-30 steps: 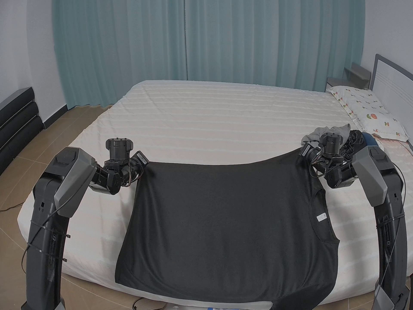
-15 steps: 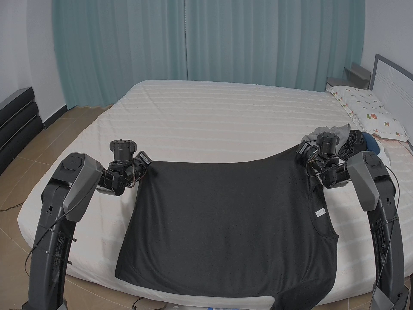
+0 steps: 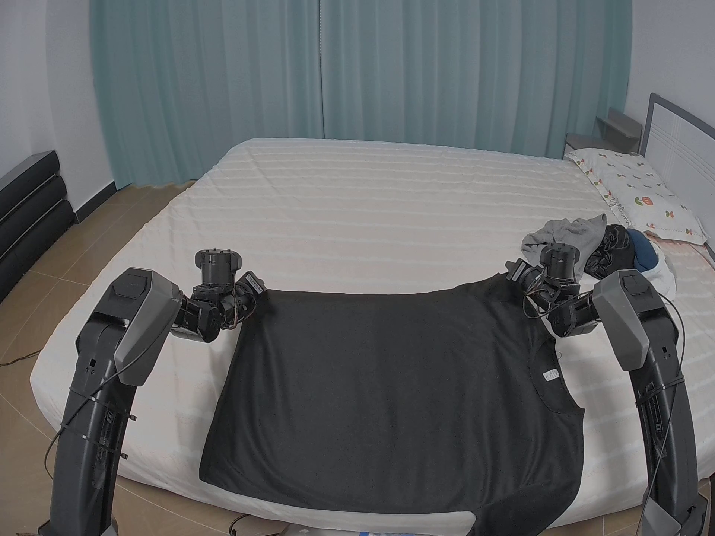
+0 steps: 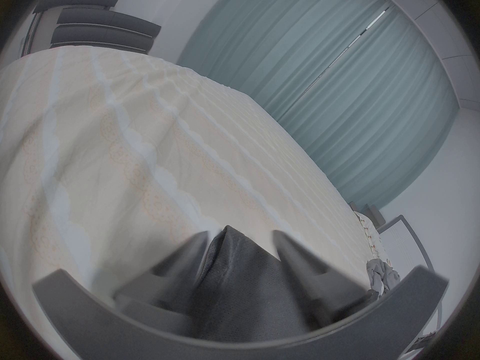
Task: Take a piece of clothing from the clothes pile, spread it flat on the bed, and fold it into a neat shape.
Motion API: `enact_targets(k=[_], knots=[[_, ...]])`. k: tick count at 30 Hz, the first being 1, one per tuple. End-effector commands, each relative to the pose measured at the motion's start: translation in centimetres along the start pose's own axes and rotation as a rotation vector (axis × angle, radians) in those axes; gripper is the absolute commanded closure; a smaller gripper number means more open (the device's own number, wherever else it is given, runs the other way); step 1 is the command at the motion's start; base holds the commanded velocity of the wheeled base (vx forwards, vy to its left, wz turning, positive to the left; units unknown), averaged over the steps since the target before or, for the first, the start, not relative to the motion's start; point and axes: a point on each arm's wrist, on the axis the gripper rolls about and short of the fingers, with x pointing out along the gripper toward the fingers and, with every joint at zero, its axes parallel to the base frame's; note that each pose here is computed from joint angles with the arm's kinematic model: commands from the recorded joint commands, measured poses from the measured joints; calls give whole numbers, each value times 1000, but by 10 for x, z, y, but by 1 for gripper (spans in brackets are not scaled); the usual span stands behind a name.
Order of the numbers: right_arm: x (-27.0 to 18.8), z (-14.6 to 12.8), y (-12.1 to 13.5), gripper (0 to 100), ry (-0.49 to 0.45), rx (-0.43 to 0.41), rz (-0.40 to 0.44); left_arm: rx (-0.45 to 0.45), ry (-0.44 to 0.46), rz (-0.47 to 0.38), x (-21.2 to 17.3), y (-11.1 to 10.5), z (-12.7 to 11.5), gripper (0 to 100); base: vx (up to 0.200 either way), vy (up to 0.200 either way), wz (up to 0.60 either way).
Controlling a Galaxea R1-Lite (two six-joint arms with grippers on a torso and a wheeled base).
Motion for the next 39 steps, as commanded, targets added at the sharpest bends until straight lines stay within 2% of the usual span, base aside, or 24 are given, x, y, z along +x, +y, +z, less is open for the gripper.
enact_targets(k=[1, 4, 8, 10, 14, 19, 23, 26, 31, 33, 39], knots=[[-16, 5, -3, 0, 42, -6, -32, 0, 11, 12, -2, 1, -1, 0, 0, 0, 0], [-41, 22, -11, 0, 69, 14, -69, -3, -8, 27, -18, -5, 13, 0, 0, 0, 0], [-82, 42, -11, 0, 75, 63, -96, 5, 16, 49, -56, -9, 25, 0, 0, 0, 0], [-108, 44, -9, 0, 106, 76, -112, 0, 38, 44, -77, -10, 27, 0, 0, 0, 0], [-168, 44, 2, 0, 202, 123, -90, -4, 63, 20, -119, -9, 25, 0, 0, 0, 0], [-241, 31, 8, 0, 306, 166, -77, -20, 134, 38, -168, 12, 0, 0, 0, 0, 0], [-277, 10, 0, 0, 357, 174, -98, -34, 187, 73, -203, 31, -24, 0, 0, 0, 0], [-296, -8, 4, 0, 393, 199, -82, -51, 217, 88, -224, 40, -40, 0, 0, 0, 0], [-312, -27, 11, 0, 420, 285, -56, -90, 235, 81, -249, 46, -56, 0, 0, 0, 0], [-317, -30, 9, 0, 425, 307, -64, -79, 245, 70, -255, 45, -62, 0, 0, 0, 0], [-320, -37, 4, 0, 444, 328, -83, -72, 267, 67, -261, 46, -70, 0, 0, 0, 0]])
